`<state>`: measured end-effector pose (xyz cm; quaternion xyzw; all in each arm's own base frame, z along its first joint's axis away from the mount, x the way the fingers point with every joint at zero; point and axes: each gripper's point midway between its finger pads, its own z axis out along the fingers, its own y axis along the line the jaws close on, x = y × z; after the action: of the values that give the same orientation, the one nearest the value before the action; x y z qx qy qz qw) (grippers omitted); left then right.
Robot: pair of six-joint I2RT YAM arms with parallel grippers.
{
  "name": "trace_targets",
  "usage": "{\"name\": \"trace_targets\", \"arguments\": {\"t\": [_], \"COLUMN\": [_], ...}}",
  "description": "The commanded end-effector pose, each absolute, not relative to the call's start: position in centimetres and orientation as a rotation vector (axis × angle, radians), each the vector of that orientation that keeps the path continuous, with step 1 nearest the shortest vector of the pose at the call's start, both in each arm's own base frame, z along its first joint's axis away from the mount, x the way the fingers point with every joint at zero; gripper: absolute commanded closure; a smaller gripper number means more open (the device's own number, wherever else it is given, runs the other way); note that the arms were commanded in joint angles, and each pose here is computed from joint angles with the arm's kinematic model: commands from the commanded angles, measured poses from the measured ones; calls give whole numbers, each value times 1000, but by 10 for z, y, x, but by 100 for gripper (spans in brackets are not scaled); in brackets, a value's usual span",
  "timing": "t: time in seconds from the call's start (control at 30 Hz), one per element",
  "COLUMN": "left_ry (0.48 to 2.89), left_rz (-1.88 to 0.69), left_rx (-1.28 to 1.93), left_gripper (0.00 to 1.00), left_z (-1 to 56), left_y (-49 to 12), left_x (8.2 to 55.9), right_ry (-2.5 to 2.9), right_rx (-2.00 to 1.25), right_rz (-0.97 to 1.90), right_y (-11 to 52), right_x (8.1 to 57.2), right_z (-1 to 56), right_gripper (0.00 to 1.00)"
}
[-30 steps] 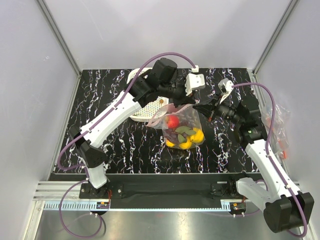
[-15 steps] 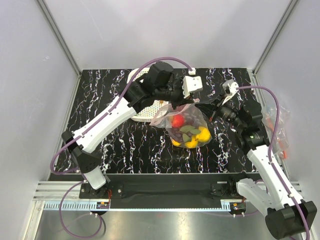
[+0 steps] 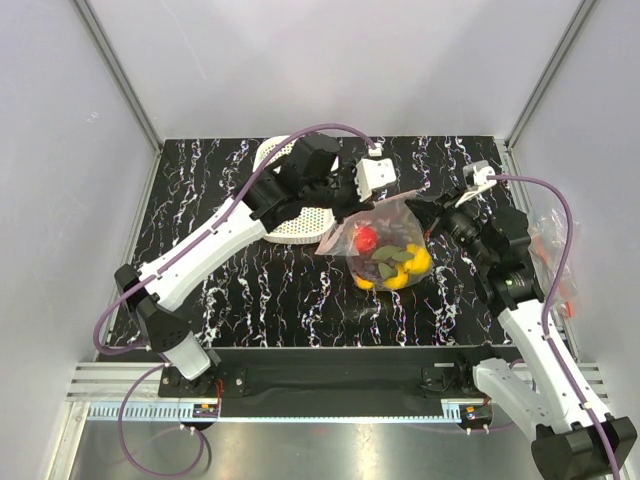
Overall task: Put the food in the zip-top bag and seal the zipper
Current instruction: Zip the zipper food storage bag at the center of the board, then place the zipper food storage bag at the center of the board.
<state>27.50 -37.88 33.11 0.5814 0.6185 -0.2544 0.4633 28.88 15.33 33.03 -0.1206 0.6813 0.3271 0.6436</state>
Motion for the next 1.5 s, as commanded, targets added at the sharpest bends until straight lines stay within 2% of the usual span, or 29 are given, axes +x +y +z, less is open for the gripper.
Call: {"name": "trace_targets", "arguments": {"t": [0.0,0.33,0.6,0.8,0.97,1.1,1.47], "left_ry": [1569,1639,1772,1813,1903,2017,2110], "left_rz": [-535,-509,-424,-382,-550,-576,-368], "left_rx": [1343,1238,1190,1120,965,819,450], "left_gripper": [100,100,100,100,100,100,100], "left_z": [336,328,322,332,337,326,322], "left_y": [-345,-315,-290,-275,-284,-280,-213], "left_x": [281,274,273,271,256,254,281], "right_ry": [1467,1541,1544,1563,1593,1634,1683], "right_rx": [-27,313,379,289,105,13,-125], "right_rz": [575,261,189,249,380,513,816], "right_y": [110,42,27,44,81,112,176], "right_x": [305,324,327,331,338,353,386], "right_z": [358,348,362,364,369,362,363], "right_gripper": [100,100,100,100,100,100,99]}}
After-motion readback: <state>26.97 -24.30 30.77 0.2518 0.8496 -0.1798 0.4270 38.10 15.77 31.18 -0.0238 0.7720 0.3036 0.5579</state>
